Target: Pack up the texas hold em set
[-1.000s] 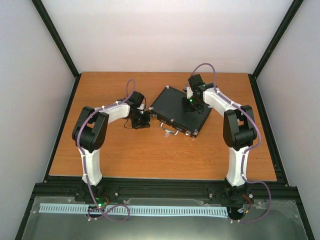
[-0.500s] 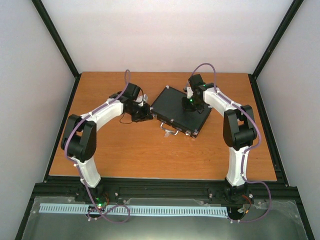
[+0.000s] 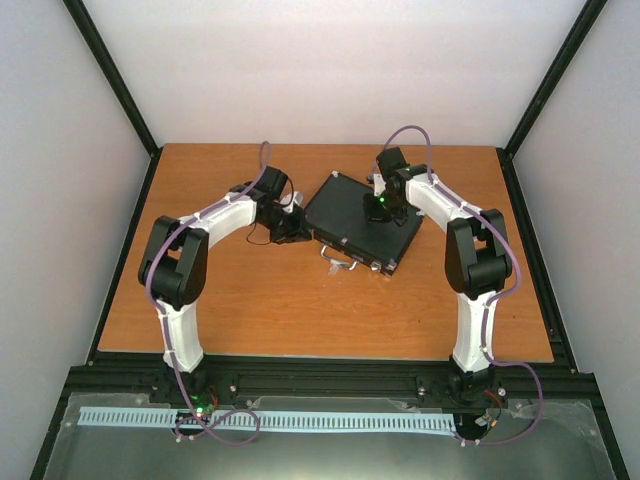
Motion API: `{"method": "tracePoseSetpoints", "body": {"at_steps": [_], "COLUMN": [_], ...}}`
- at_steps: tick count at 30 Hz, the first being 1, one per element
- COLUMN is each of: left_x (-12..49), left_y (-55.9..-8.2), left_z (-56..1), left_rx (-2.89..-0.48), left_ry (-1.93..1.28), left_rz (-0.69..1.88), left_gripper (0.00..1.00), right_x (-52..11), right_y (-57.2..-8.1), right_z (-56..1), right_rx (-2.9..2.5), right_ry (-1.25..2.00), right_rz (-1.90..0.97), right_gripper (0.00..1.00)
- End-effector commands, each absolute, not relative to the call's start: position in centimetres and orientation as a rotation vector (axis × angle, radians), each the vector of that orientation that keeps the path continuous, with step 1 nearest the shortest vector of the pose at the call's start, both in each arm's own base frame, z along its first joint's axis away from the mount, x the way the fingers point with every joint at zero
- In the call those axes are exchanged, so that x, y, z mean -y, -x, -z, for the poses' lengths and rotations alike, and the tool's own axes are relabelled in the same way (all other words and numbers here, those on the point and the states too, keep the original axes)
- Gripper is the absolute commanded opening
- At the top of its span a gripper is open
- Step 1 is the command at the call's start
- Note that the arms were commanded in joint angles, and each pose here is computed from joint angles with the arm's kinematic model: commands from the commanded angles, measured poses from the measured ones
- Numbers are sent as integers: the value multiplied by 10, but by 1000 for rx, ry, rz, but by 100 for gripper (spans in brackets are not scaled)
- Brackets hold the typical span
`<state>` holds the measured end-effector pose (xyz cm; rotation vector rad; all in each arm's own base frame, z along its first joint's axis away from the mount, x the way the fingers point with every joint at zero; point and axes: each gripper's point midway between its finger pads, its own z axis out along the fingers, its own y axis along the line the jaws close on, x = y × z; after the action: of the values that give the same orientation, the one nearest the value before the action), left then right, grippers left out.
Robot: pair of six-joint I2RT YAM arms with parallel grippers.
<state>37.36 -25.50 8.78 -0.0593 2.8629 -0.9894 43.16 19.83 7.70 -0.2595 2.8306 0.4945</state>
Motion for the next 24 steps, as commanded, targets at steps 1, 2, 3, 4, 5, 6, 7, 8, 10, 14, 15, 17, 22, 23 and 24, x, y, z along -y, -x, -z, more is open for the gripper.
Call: {"method": "tracePoseSetpoints", "body": {"at_steps": [1,2,3,4,5,6,7,8,10,14,15,17,22,23,24], "left_x": [259,259,258,258,258,257,257,257,256,256,256,255,246,246,246], "left_y": [-387,-387,-387,-386,-387,-386,-385,-385,-383,-380,-379,-376,-379,-380,-382], "left_z": [-92,-89,-85,-80,-76,-71,-67,-63,-56,-71,-80,-100,-130,-128,-124], "left_rx": [-2830,-2833,-2840,-2849,-2855,-2863,-2869,-2875,-2889,-2862,-2849,-2820,-2766,-2769,-2776], "left_ry": [35,36,42,50,57,66,74,83,97,70,52,13,-26,-20,-10], "left_rz": [1001,995,989,984,981,981,981,983,985,1004,1014,1021,949,943,943], "left_gripper": [1,1,1,1,1,1,1,1,1,1,1,1,1,1,1], "right_x": [-186,-186,-187,-187,-187,-187,-187,-187,-188,-187,-188,-188,-189,-189,-189], "right_y": [-399,-398,-398,-398,-397,-397,-397,-397,-397,-397,-397,-397,-398,-397,-398], "right_z": [-19,-18,-18,-17,-17,-16,-16,-16,-15,-16,-17,-16,-15,-15,-15], "right_rx": [-3036,-3038,-3039,-3041,-3043,-3044,-3046,-3046,-3046,-3043,-3043,-3042,-3042,-3044,-3041], "right_ry": [253,254,254,252,254,254,256,256,256,255,255,254,250,249,248], "right_rz": [-405,-406,-409,-412,-415,-416,-418,-418,-420,-421,-422,-421,-427,-429,-431], "right_gripper": [3,3,3,3,3,3,3,3,3,3,3,3,3,3,3]}}
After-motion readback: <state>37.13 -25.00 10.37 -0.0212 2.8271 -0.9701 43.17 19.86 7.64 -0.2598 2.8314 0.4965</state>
